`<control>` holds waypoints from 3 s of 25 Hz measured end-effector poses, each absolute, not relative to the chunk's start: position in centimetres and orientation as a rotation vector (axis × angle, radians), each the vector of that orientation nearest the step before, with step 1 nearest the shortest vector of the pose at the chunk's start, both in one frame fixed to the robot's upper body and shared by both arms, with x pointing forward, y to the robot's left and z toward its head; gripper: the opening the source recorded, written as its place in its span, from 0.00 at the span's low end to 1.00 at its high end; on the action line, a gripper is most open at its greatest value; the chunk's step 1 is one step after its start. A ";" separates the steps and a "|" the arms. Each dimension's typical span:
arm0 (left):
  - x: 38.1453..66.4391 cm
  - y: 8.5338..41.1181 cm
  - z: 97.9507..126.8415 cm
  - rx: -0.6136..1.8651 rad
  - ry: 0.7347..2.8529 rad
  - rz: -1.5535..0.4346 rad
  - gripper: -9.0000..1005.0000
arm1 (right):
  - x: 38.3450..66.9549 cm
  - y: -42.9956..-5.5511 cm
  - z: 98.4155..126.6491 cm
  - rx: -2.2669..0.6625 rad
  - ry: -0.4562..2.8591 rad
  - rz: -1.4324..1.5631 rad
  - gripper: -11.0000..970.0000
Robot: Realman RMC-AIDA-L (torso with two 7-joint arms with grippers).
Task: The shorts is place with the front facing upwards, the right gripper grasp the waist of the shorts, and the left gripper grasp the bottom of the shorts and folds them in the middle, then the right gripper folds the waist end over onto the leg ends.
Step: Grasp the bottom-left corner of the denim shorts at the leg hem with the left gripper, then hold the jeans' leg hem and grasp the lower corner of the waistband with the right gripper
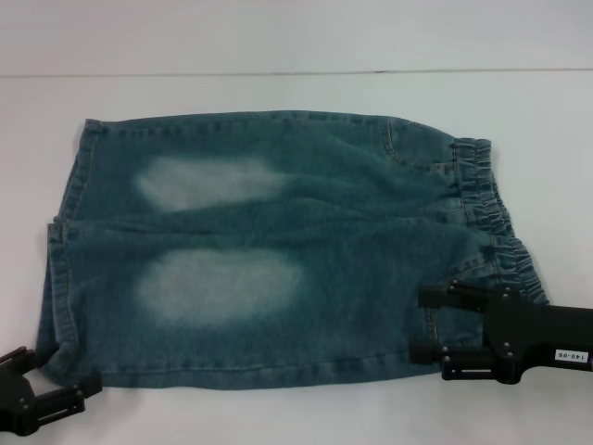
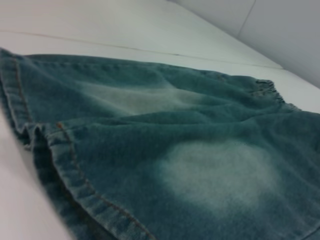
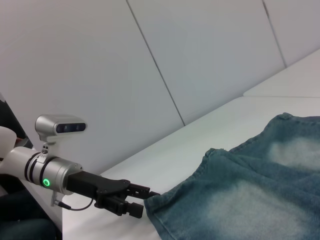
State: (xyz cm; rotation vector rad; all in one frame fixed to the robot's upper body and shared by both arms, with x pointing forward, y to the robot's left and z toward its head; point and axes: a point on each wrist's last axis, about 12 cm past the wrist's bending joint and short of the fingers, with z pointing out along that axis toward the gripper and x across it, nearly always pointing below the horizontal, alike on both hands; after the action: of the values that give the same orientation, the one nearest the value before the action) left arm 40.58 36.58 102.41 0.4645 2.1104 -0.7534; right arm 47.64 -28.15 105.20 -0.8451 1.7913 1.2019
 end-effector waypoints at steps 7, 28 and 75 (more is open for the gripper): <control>41.0 36.4 102.6 0.484 2.104 -0.760 0.87 | 47.6 -28.2 105.2 -0.844 1.792 1.202 0.94; 41.7 36.5 103.1 0.578 2.158 -0.745 0.68 | 47.7 -28.2 105.2 -0.842 1.793 1.196 0.94; 44.2 35.9 105.1 0.568 2.074 -0.746 0.05 | 44.4 -37.6 103.3 -0.251 1.998 0.881 0.94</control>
State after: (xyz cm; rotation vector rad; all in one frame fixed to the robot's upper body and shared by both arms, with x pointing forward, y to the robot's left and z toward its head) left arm 44.15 35.88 105.06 0.5685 2.0744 -0.7465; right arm 44.39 -37.62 103.26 -0.2511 1.9979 0.8807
